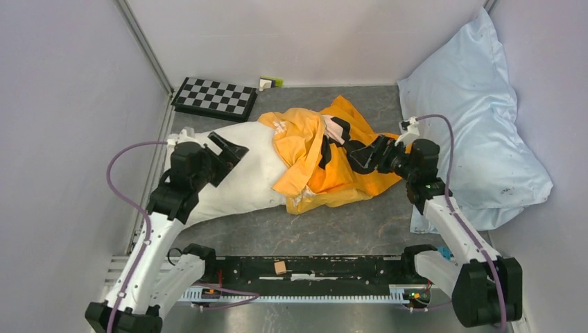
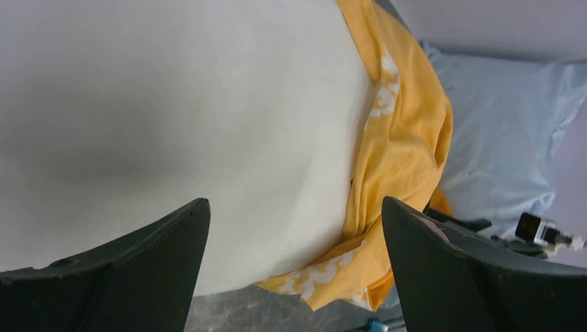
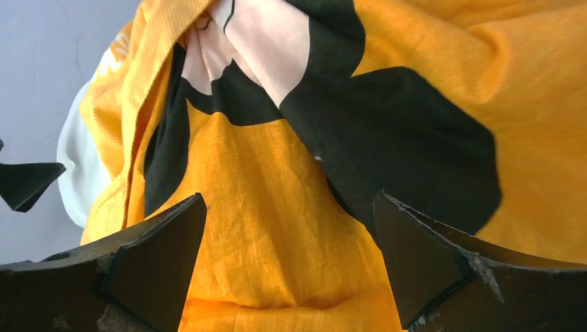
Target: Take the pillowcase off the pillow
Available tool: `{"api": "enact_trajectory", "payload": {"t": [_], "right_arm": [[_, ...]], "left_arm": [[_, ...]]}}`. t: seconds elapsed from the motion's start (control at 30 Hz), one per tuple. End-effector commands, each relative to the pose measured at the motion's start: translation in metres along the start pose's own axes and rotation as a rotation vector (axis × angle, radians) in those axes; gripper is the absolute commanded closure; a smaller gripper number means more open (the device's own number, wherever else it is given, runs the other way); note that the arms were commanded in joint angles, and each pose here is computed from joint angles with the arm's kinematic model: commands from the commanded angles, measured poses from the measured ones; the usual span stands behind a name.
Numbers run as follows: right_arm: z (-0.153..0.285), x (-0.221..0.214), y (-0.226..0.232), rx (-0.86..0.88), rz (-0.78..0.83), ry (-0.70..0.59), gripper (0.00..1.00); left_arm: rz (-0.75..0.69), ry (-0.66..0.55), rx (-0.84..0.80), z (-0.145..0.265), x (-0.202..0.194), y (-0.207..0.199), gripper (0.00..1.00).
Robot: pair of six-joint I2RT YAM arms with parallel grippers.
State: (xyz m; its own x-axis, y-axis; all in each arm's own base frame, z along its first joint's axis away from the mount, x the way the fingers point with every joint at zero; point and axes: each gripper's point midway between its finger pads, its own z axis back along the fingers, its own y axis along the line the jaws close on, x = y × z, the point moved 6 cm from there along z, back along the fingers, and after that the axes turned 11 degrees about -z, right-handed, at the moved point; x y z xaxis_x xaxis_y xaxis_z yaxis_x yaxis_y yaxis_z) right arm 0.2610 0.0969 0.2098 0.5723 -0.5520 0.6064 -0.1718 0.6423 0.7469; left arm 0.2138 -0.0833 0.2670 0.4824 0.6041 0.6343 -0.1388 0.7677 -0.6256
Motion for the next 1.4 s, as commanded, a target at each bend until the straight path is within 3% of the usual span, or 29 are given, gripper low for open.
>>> {"api": "enact_trajectory", "payload": {"t": [0.0,0.13,0.3,0.4,0.47,0.6,0.63,0.73,0.83,1.07,1.13,1.37], "right_arm": [[-0.025,0.010,0.021,0.099,-0.006,-0.041,0.02],[-0.049,0.015,0.020,0.088,-0.082,-0.073,0.02],[-0.088,0.005,0.025,0.075,-0.092,0.007,0.02],[-0.102,0.002,0.018,0.046,-0.091,0.016,0.24],[-0.104,0.005,0.008,-0.011,-0.093,-0.028,0.34],[-0.112,0.013,-0.004,-0.090,-0.044,-0.077,0.34],[-0.116,0.014,-0.007,-0.107,-0.030,-0.069,0.38],[-0.127,0.016,-0.005,-0.095,0.026,-0.010,0.99],[-0.118,0.036,-0.003,-0.107,0.076,-0.016,1.00],[-0.022,0.130,-0.008,-0.278,0.116,-0.378,1.00],[0.008,0.155,-0.004,-0.360,0.147,-0.483,1.00],[0.090,0.245,0.062,-0.519,0.218,-0.757,1.00]], "left_arm": [[-0.108,0.067,-0.083,-0.012,-0.015,-0.031,0.01],[-0.184,0.103,-0.034,-0.038,-0.033,-0.040,0.00],[-0.240,0.081,0.051,-0.059,-0.033,-0.031,0.00],[-0.269,0.074,0.109,-0.062,-0.033,-0.021,0.00],[-0.281,0.069,0.146,-0.064,-0.036,-0.011,0.00],[-0.311,0.087,0.210,-0.067,-0.045,0.010,0.00],[-0.313,0.093,0.226,-0.068,-0.048,0.015,0.00],[-0.322,0.115,0.257,-0.071,-0.057,0.029,0.00],[-0.329,0.134,0.302,-0.072,-0.066,0.045,0.00],[-0.330,0.115,0.390,-0.068,-0.075,0.073,0.00],[-0.314,0.083,0.499,-0.065,-0.073,0.088,0.00],[-0.251,0.077,0.602,-0.075,-0.080,0.114,0.00]]}}
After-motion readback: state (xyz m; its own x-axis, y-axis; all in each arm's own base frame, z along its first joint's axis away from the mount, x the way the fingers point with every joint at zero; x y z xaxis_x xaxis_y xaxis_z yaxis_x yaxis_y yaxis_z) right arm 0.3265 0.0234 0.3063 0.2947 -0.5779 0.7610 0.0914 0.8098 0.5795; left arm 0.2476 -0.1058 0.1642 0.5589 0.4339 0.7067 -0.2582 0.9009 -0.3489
